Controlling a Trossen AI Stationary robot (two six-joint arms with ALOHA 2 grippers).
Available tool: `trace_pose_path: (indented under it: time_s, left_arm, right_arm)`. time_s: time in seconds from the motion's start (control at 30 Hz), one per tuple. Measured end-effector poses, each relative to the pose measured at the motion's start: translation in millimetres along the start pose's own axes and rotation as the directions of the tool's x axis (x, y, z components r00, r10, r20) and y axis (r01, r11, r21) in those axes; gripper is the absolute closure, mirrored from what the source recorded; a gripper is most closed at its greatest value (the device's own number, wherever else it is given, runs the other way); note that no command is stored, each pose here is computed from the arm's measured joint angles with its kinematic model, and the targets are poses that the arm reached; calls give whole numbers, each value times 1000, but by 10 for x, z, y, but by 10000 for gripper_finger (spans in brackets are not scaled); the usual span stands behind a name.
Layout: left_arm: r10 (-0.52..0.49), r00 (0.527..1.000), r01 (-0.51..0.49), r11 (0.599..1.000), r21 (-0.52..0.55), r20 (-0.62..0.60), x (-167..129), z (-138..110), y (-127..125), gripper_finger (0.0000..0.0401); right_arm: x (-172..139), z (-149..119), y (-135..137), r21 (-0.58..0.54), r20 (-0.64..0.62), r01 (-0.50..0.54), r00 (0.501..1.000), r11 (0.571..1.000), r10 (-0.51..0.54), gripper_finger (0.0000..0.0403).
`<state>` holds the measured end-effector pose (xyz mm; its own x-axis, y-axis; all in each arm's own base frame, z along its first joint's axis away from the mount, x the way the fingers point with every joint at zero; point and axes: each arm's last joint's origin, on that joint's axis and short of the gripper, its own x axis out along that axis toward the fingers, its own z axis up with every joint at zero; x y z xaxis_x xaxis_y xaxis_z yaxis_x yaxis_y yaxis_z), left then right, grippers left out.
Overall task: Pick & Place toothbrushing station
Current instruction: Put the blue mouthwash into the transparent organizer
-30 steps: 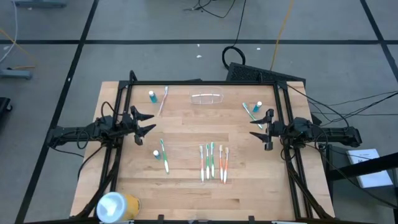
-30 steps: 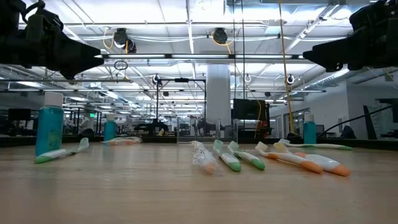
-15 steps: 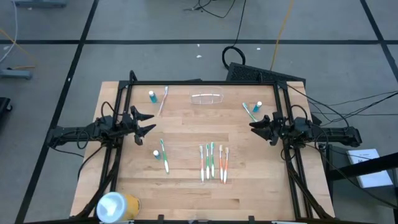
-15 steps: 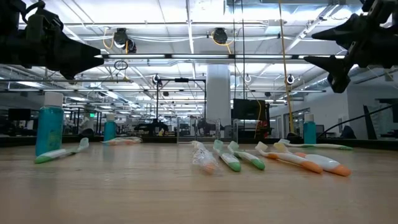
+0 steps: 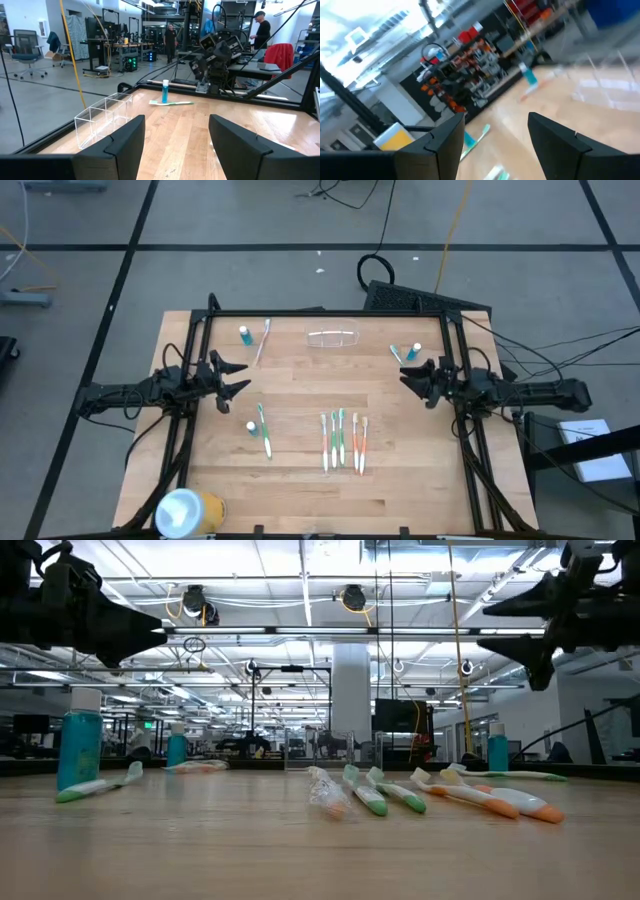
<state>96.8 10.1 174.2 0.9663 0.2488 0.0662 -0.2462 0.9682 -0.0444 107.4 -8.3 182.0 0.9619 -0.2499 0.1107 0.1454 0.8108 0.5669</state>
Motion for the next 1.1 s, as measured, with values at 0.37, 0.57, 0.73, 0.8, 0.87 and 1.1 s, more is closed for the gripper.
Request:
trace_pose_path:
  time_s: [0.37,0.57,0.73,0.8,0.87,1.1]
  left_arm:
    - [0,1000,0,1000,0,0,0,-1,0,173]
    - [1,1000,-1,1000,0,0,0,0,0,173]
    - [0,1000,0,1000,0,0,0,0,0,173]
    - [0,1000,0,1000,0,0,0,-1,0,173]
    - [0,1000,0,1000,0,0,0,0,0,173]
    - [0,1000,0,1000,0,0,0,0,0,173]
  right_arm:
    - [129,-47,-77,-451,55,262,962,853,-266,131]
    - [365,448,264,-602,118,389,907,698,-403,109]
    - [449,834,408,-660,-10,498,743,563,-670,109]
    - [445,893,387,-612,-65,568,658,551,-750,109]
    - [433,884,331,-562,-107,637,576,527,-811,109]
    - [481,782,62,-406,-271,790,376,460,-886,109]
